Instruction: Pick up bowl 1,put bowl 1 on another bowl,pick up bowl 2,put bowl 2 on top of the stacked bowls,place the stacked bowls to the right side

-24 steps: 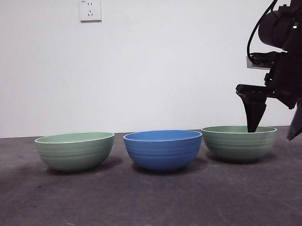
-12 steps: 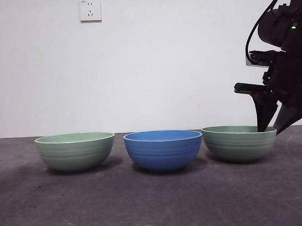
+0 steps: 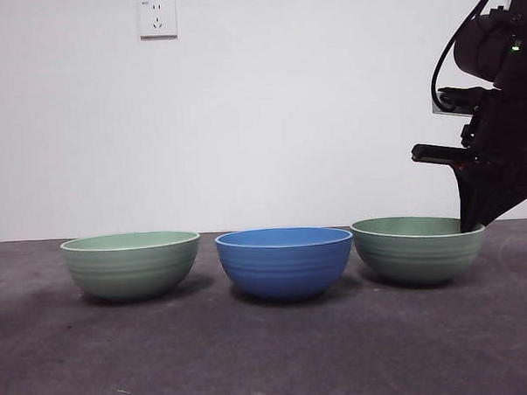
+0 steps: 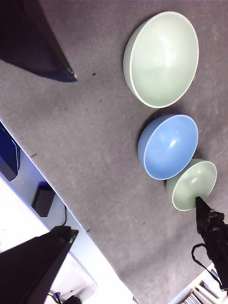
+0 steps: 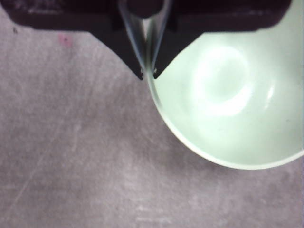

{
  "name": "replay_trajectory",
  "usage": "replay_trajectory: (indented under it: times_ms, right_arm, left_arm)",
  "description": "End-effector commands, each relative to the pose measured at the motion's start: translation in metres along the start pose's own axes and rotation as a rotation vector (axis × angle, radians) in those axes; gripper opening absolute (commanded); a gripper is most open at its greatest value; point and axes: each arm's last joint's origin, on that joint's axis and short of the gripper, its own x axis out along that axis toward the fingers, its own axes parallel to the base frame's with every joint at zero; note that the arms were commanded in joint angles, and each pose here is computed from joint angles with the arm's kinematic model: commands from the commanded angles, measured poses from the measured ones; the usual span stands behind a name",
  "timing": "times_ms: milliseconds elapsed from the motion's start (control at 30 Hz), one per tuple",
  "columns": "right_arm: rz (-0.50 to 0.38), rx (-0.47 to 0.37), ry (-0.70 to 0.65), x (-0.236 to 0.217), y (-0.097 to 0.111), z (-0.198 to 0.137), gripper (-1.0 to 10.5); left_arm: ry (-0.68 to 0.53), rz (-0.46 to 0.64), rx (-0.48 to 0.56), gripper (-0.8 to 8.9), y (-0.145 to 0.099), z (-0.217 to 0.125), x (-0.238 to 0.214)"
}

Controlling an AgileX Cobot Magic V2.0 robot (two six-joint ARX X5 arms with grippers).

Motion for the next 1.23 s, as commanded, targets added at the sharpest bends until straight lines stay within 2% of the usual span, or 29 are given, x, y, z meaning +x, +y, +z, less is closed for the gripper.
replay_trajectory:
  times_ms: [33,267,400,600,733,867,967,1233]
  right_arm:
    - [0.003,-0.004,-0.039,-0.007,0.002,0.004,-0.1]
    - [0.051,-0.058,-0.169,-0.050,0.024,0.012,-0.1]
    - [0.099,-0.112,-0.213,-0.067,0.046,0.012,-0.1]
    - [0.167,-0.200,-0.209,-0.066,0.082,0.006,-0.1]
    - [0.203,-0.230,-0.205,-0.055,0.103,0.002,-0.1]
    - [0.216,-0.233,-0.174,-0.039,0.115,-0.002,-0.1]
    - [0.192,-0.242,-0.144,-0.026,0.118,-0.006,-0.1]
    - [0.184,-0.245,-0.093,-0.005,0.120,-0.010,-0.1]
  left_arm:
    - [-0.001,0.000,0.001,5.66,0.000,0.000,0.000]
    - [-0.002,0.001,0.002,5.66,0.000,0.000,0.000]
    - [0.000,0.000,0.000,5.66,0.000,0.001,0.001]
    - [0.001,0.000,-0.001,5.66,0.000,0.001,0.001]
    - [0.001,0.000,-0.001,5.66,0.000,0.001,0.001]
    - [0.002,0.000,-0.002,5.66,0.000,0.001,0.001]
    - [0.004,0.000,-0.003,5.66,0.000,0.001,0.001]
    - [0.003,0.001,-0.002,5.66,0.000,0.001,0.001]
